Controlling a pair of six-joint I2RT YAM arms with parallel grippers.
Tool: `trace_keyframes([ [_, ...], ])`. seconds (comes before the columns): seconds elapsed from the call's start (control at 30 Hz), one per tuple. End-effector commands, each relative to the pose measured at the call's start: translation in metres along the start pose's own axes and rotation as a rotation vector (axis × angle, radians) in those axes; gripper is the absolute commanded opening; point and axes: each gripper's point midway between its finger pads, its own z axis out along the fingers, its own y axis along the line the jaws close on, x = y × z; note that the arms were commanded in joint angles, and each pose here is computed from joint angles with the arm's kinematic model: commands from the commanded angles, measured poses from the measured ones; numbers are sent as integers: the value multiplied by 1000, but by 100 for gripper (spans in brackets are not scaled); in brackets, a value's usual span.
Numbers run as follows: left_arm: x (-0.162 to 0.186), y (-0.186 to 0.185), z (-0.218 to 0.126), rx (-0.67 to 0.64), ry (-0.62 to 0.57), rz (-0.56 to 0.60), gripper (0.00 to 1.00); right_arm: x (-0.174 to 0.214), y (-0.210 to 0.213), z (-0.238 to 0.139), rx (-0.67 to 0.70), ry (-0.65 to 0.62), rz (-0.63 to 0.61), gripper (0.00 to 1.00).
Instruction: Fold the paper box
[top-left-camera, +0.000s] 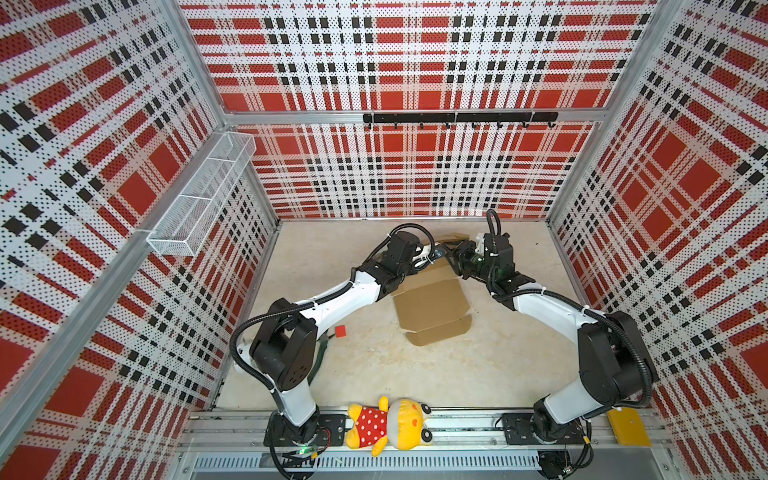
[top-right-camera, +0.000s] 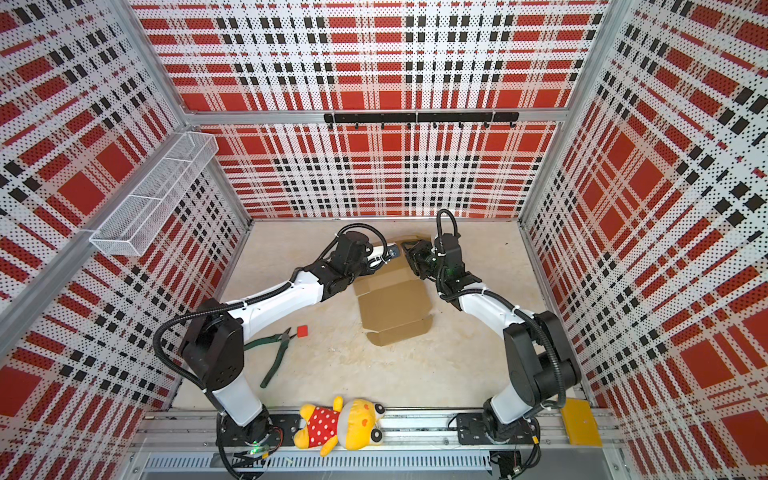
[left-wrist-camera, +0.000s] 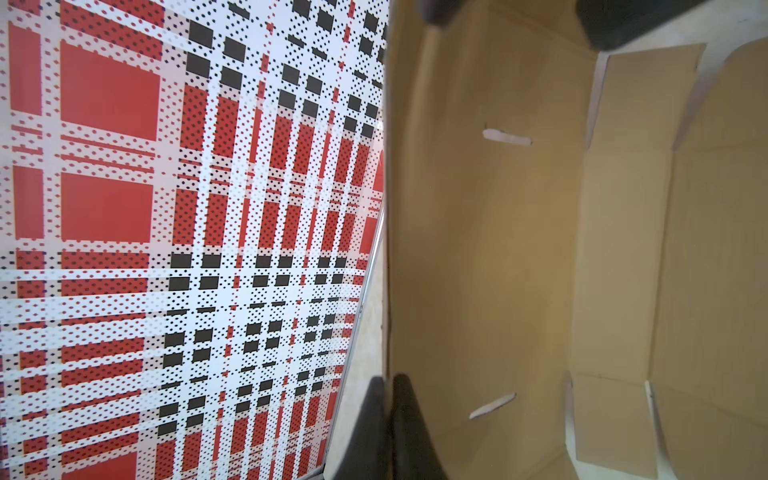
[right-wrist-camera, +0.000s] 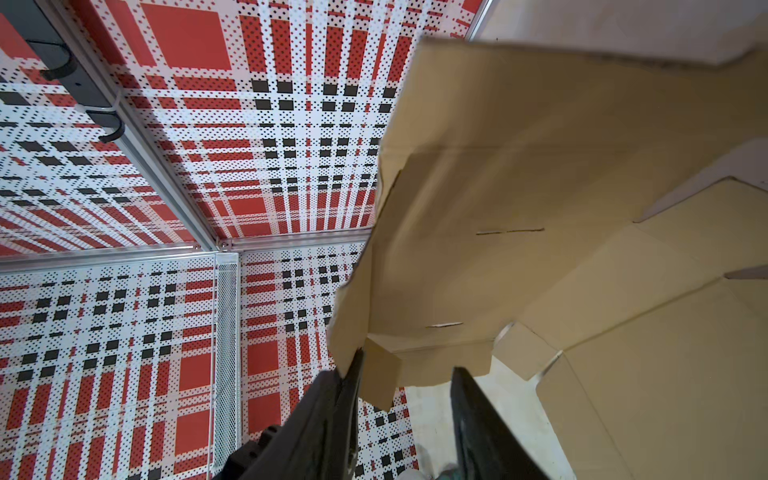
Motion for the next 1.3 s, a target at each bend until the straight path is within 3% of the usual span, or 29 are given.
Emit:
trace_keyframes([
  [0.0, -9, 4, 0, -35, -30, 9, 8, -9, 33, 2, -107, -26, -4, 48],
  [0.27, -10, -10, 5, -14, -33, 33, 8, -16, 46, -1, -142, -42, -18, 49],
  [0.87, -17, -24, 7, -1, -42, 57, 8, -18, 19, 34, -100, 7, 46, 41],
  [1.17, -20, -30, 5, 9, -53, 58, 10, -11, 5, 43, -77, 27, 46, 24],
  [1.27, -20, -28, 1, 4, -56, 55, 24, -13, -1, 41, -54, 13, 28, 17],
])
